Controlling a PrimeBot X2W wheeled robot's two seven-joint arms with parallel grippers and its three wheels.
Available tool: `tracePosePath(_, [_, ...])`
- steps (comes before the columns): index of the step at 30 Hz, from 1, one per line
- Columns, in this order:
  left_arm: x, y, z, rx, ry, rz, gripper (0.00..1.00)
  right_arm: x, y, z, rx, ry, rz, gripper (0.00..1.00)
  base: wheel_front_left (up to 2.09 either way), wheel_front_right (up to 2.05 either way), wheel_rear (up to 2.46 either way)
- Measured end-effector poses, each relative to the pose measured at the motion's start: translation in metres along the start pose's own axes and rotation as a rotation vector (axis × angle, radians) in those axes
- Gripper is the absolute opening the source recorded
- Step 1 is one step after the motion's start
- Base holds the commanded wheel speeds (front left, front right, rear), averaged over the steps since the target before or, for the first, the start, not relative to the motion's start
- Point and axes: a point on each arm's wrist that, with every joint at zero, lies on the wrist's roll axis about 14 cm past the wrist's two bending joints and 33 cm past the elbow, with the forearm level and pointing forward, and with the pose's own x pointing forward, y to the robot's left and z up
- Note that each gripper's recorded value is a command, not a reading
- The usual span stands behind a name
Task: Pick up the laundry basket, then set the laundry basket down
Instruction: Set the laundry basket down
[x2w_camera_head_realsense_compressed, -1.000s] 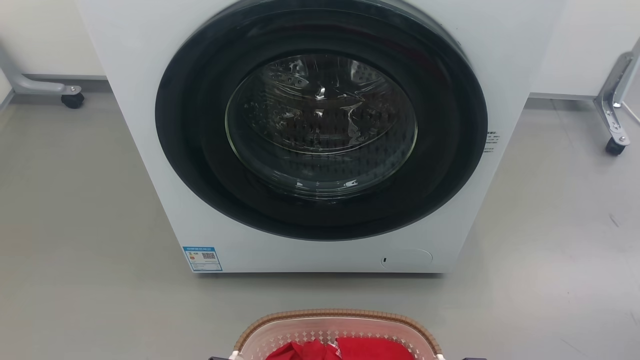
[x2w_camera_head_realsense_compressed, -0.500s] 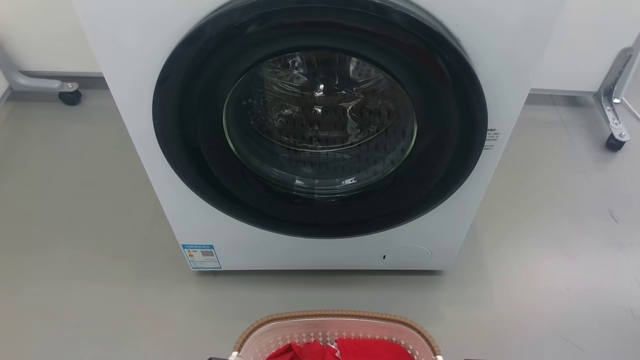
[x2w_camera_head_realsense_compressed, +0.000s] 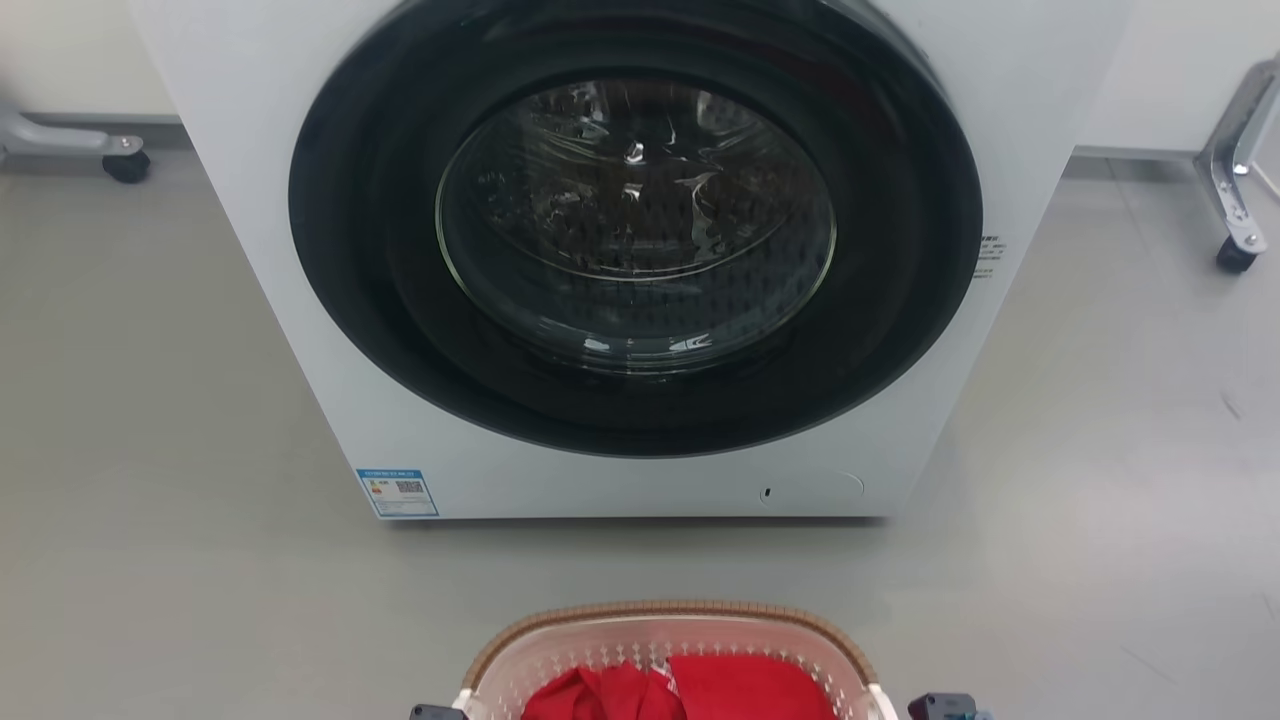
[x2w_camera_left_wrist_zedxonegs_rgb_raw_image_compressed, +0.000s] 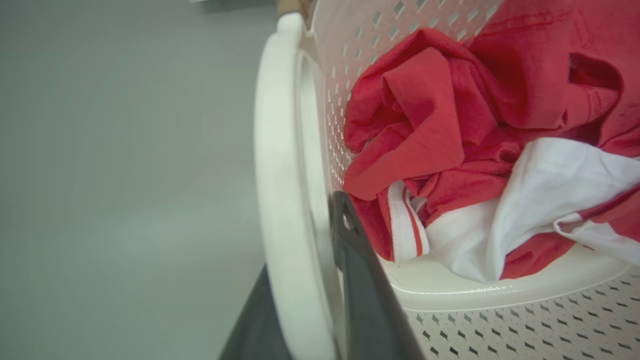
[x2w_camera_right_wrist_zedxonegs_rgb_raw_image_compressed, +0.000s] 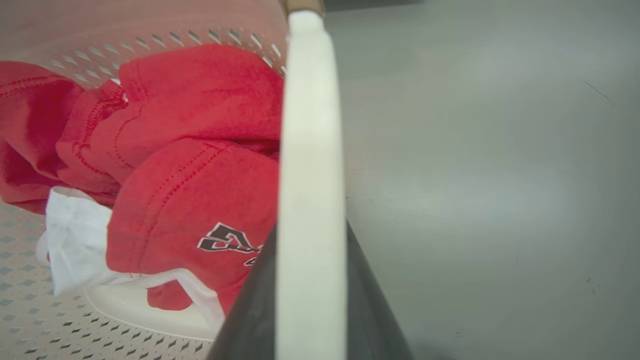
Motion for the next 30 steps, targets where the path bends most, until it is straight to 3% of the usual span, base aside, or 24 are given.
tracePosePath(18, [0.044,0.011,0.068,-0.014,-0.067,0.012,0.00,0.049,-0.017,0.080,-0.023,-0.083,-0.011,0.00,0.00,0.00,0.00])
tracePosePath(30, [0.088,0.018,0.090,-0.006,-0.057,0.010,0.00,0.094,-0.033,0.103,-0.028,-0.080,-0.023,0.00,0.00,0.00,0.00])
